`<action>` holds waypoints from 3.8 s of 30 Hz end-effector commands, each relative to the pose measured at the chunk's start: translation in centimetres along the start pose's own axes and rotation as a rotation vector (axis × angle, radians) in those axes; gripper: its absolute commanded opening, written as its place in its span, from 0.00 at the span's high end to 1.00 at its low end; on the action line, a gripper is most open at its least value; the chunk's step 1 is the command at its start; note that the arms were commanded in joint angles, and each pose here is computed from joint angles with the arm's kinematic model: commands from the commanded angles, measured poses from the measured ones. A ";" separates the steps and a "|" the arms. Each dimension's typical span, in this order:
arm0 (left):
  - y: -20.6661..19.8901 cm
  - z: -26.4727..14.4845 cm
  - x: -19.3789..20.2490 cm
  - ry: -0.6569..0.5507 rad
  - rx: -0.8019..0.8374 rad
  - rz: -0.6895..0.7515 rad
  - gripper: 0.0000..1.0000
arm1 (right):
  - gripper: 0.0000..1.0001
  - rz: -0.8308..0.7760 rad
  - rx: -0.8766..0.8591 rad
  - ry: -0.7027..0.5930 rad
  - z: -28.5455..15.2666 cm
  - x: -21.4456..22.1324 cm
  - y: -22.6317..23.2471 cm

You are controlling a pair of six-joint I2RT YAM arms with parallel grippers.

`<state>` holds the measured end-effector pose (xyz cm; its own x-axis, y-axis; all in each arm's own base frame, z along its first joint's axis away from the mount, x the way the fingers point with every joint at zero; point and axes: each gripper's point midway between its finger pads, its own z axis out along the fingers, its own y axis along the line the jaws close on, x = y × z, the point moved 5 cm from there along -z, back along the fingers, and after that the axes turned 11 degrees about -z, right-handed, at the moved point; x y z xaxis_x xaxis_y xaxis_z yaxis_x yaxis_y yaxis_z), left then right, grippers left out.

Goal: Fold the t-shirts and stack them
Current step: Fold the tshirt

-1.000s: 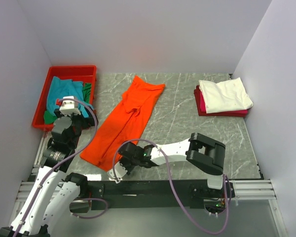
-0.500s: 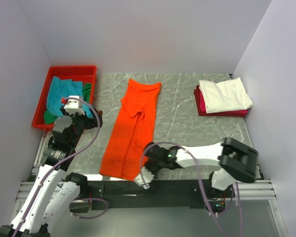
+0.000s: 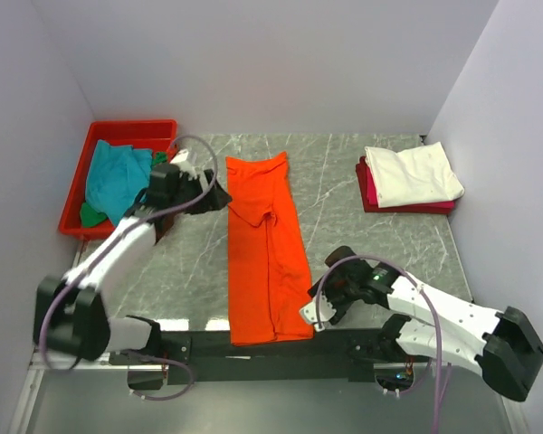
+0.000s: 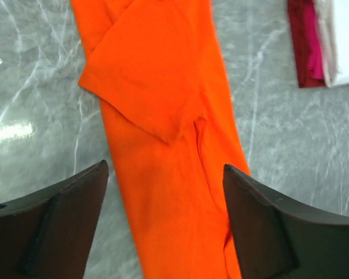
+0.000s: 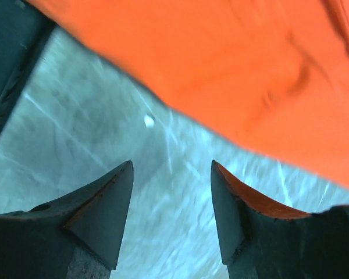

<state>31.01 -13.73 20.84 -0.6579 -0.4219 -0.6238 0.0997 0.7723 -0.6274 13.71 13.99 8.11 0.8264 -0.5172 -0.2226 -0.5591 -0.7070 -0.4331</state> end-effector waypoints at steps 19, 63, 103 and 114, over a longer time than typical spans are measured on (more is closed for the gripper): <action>8.1 15.9 -2.6 0.204 -0.326 -0.107 0.51 | 0.44 0.781 0.508 -0.214 -7.7 5.5 -10.1; 2.3 16.7 -2.9 0.327 -0.166 -0.081 0.87 | 0.44 0.836 0.498 -0.228 -7.6 6.6 -8.6; -8.4 0.7 -1.9 0.016 0.216 0.472 0.23 | 0.37 0.480 0.023 -0.393 -3.7 0.5 -3.6; -7.3 -8.0 10.7 0.046 0.674 1.063 0.05 | 0.32 0.247 -0.086 -0.275 1.6 -8.3 -0.3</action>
<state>19.63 -19.29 22.71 -0.2756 0.2135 -0.9372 0.8527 0.5045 -0.1358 6.88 18.45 9.08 0.6524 -0.4787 -0.5876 -0.6988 -0.6801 -0.2218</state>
